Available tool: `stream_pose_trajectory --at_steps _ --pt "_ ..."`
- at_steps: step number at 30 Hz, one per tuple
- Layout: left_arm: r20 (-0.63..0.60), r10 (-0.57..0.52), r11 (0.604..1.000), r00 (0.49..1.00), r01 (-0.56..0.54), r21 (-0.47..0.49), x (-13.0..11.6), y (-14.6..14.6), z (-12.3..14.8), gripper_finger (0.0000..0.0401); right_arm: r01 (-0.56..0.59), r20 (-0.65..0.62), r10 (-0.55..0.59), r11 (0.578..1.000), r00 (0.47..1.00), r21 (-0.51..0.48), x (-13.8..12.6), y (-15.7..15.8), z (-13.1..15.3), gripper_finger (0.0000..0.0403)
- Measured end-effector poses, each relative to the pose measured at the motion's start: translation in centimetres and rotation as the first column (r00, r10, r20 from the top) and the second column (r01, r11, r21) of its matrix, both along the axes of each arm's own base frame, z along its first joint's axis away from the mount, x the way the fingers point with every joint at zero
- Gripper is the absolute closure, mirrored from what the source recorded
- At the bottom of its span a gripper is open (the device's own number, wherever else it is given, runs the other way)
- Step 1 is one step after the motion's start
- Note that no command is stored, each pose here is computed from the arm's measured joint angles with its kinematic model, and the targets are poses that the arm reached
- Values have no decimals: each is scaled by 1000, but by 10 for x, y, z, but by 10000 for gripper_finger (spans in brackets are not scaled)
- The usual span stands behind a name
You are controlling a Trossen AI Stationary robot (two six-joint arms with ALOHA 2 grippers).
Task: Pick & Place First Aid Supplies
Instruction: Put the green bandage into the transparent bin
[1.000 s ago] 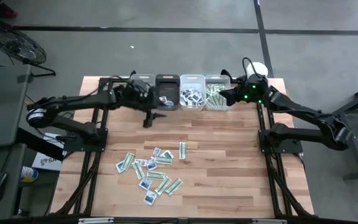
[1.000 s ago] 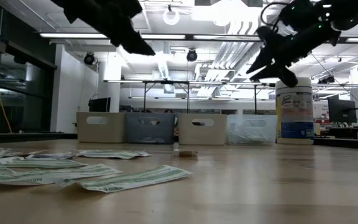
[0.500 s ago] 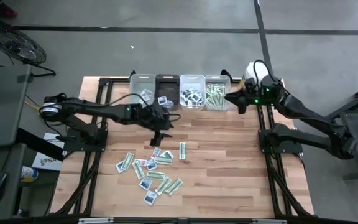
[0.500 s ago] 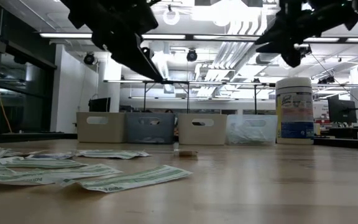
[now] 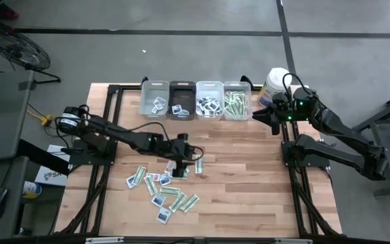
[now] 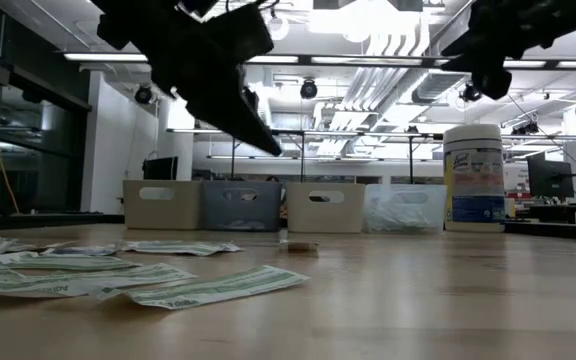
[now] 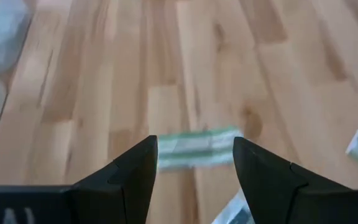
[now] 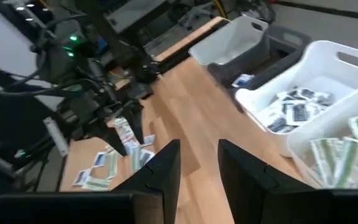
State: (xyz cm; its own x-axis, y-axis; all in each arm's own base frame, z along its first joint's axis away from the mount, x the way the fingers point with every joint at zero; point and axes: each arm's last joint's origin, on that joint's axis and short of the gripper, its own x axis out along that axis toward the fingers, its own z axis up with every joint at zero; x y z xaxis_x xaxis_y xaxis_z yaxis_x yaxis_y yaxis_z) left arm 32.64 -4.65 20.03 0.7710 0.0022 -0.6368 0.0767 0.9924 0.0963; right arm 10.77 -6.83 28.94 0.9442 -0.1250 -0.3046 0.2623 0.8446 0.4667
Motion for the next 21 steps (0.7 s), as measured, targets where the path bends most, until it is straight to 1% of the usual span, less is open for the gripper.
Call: stream_pose_trajectory --at_steps 3,8,11,13,15,17,19,21 --pt "15 -24 1000 1000 24 2 9 -11 2 195 -15 11 15 1000 1000 -2 -3 3 1 302" --pt "-13 -103 992 995 104 76 31 -29 -1 195 -18 24 18 1000 1000 -20 -6 6 3 302" --pt "-76 -99 989 992 106 101 39 -36 -8 195 -18 21 18 1000 1000 -19 -7 6 3 302" --pt "-82 -100 989 992 108 101 48 -40 -13 195 -18 19 18 1000 1000 -17 -7 6 3 302" --pt "-113 -100 990 989 110 90 51 -43 -16 195 -21 17 22 1000 1000 -23 -7 6 3 302" --pt "-104 -92 994 990 98 46 59 -45 -18 195 -26 15 26 999 1000 -22 -6 7 2 302" --pt "-165 -86 996 983 90 16 58 -45 -23 195 -32 11 32 999 999 -18 -6 7 2 302" --pt "-173 -82 997 981 83 1 61 -46 -26 195 -38 6 39 999 999 -15 -6 8 1 302"
